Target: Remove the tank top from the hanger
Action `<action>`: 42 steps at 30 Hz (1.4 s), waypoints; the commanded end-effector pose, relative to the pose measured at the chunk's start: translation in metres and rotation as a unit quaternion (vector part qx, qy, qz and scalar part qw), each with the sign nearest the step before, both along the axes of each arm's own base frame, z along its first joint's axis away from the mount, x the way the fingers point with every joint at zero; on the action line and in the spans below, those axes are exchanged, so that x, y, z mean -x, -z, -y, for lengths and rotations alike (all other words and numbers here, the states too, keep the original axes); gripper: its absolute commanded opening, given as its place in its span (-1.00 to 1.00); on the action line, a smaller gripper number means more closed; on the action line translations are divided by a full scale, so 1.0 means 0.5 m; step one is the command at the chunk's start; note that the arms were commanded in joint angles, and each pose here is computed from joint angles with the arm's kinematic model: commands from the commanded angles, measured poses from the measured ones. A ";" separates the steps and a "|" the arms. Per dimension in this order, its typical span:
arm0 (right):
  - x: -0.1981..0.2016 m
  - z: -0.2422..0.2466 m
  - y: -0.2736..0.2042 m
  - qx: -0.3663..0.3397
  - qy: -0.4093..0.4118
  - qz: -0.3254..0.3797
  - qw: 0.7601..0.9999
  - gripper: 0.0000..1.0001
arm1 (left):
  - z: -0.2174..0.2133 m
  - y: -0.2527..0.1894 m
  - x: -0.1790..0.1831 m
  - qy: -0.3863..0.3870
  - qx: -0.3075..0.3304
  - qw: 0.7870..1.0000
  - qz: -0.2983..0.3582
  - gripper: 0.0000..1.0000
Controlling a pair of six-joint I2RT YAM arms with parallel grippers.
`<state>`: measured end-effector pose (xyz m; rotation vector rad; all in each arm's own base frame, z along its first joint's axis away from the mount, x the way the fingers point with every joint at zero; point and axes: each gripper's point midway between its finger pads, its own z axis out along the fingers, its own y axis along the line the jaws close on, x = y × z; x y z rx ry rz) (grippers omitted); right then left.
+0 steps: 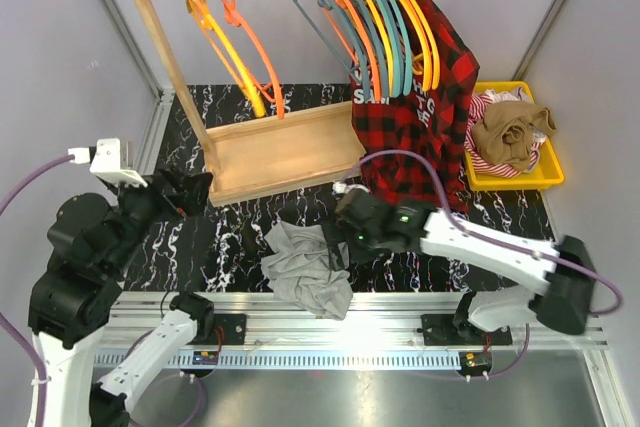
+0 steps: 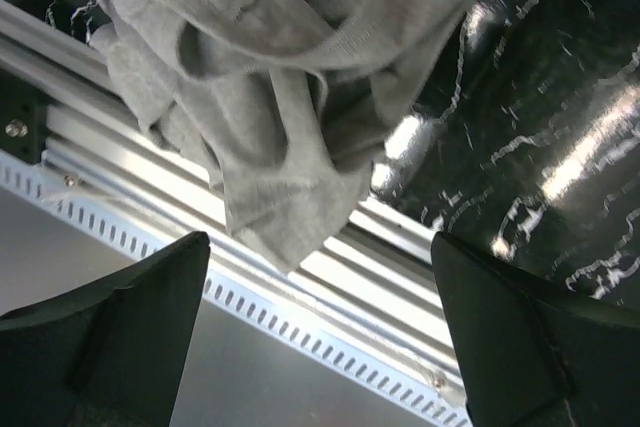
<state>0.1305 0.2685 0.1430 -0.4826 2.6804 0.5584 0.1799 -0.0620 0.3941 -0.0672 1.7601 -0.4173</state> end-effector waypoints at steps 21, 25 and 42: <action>0.014 -0.106 0.290 0.233 0.027 -0.028 0.972 0.95 | -0.006 0.116 0.072 0.018 0.023 0.999 -0.022 0.98; 0.026 -0.064 0.325 0.233 0.039 -0.057 0.970 -0.40 | -0.004 0.127 0.076 0.022 0.025 0.999 -0.026 0.98; -0.183 0.286 0.038 0.097 0.470 0.062 0.875 -1.00 | 0.077 0.132 0.111 0.137 0.067 0.988 -0.037 0.98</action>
